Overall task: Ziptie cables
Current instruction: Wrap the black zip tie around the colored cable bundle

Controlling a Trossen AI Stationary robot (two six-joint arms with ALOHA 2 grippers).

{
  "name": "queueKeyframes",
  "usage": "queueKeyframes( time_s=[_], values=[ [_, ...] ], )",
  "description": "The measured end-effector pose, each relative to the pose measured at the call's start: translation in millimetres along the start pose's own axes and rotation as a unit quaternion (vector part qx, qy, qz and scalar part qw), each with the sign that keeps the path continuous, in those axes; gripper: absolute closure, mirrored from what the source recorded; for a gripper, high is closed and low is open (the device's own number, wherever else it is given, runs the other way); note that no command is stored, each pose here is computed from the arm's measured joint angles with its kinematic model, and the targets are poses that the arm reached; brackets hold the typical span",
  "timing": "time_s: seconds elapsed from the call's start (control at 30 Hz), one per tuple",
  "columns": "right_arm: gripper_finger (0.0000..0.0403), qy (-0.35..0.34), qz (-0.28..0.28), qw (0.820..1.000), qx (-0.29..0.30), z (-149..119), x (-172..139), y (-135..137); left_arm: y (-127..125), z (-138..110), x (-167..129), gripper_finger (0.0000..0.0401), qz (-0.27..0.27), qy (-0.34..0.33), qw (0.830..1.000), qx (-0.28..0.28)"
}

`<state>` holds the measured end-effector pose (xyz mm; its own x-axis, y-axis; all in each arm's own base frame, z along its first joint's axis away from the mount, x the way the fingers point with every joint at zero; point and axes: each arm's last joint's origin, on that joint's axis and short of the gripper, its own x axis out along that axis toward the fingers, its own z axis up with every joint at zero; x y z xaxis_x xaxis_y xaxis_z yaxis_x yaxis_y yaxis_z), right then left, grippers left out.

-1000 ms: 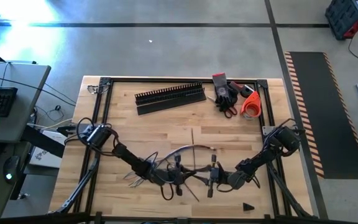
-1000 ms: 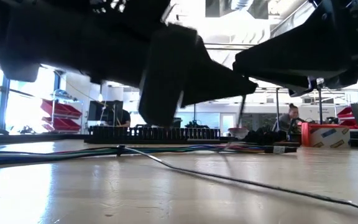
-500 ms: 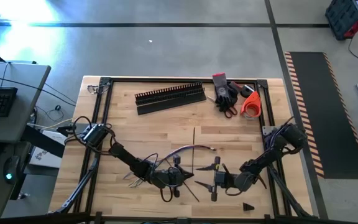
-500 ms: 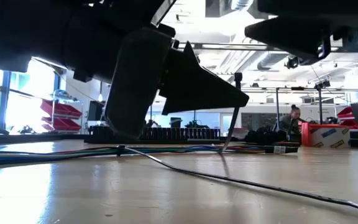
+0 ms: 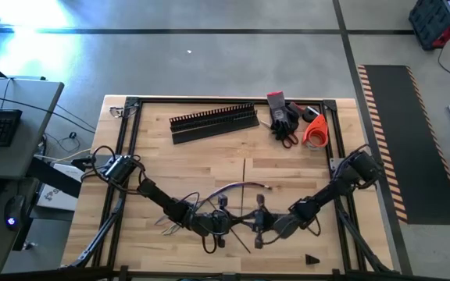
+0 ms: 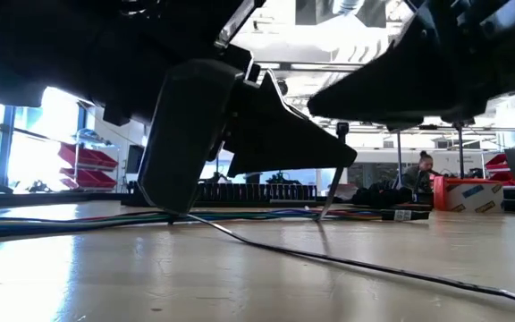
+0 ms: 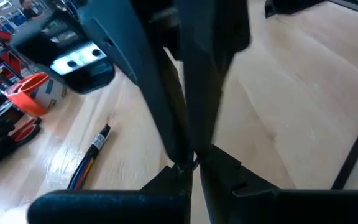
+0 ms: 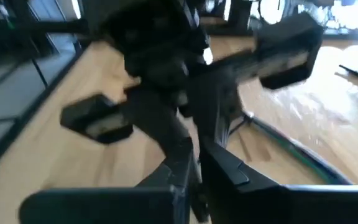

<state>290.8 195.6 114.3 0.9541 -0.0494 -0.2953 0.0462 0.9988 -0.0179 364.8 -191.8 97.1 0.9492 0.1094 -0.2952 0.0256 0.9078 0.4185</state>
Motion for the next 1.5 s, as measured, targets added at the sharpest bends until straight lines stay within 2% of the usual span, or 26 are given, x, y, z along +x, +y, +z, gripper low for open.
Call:
queueKeyframes(
  time_s=[0.17,0.27,0.47,0.63,0.73,0.93,1.2,1.37,1.5],
  values=[
    [0.0391,-0.003,-0.058,0.998,0.008,8.6,2.0,-0.3,1.5,-3.2,2.1,0.0401,-0.018,0.01,1.0,-0.016],
    [0.0387,-0.011,-0.093,0.994,0.053,26.0,-2.5,-16.4,4.2,-6.7,4.8,0.0401,-0.034,0.02,0.999,-0.032],
    [0.0338,0.05,-0.142,0.978,0.145,44.1,-15.8,-89.9,9.7,-10.3,8.6,0.0401,-0.033,0.032,0.998,-0.052],
    [0.0274,0.133,-0.174,0.946,0.238,17.2,-14.1,-160.2,11.3,-10.8,9.5,0.0401,-0.033,0.032,0.997,-0.054],
    [0.0235,0.15,-0.164,0.936,0.274,3.2,-7.9,-189.8,11.3,-10.8,9.5,0.0401,-0.033,0.032,0.997,-0.058],
    [0.0184,0.158,-0.146,0.934,0.286,-13.2,10.4,-230.5,11.0,-11.4,9.5,0.0401,-0.035,0.035,0.997,-0.056],
    [0.0179,0.171,-0.077,0.934,0.305,-26.2,28.6,-259.7,11.1,-11.4,9.5,0.0401,-0.035,0.035,0.997,-0.056],
    [0.0181,0.181,-0.054,0.936,0.298,-28.7,29.4,-258.8,11.1,-11.4,9.5,0.0401,-0.035,0.035,0.997,-0.056],
    [0.0205,0.188,-0.024,0.94,0.285,-29.0,30.1,-253.3,11.1,-11.4,9.5,0.0401,-0.034,0.035,0.997,-0.056]
  ],
)
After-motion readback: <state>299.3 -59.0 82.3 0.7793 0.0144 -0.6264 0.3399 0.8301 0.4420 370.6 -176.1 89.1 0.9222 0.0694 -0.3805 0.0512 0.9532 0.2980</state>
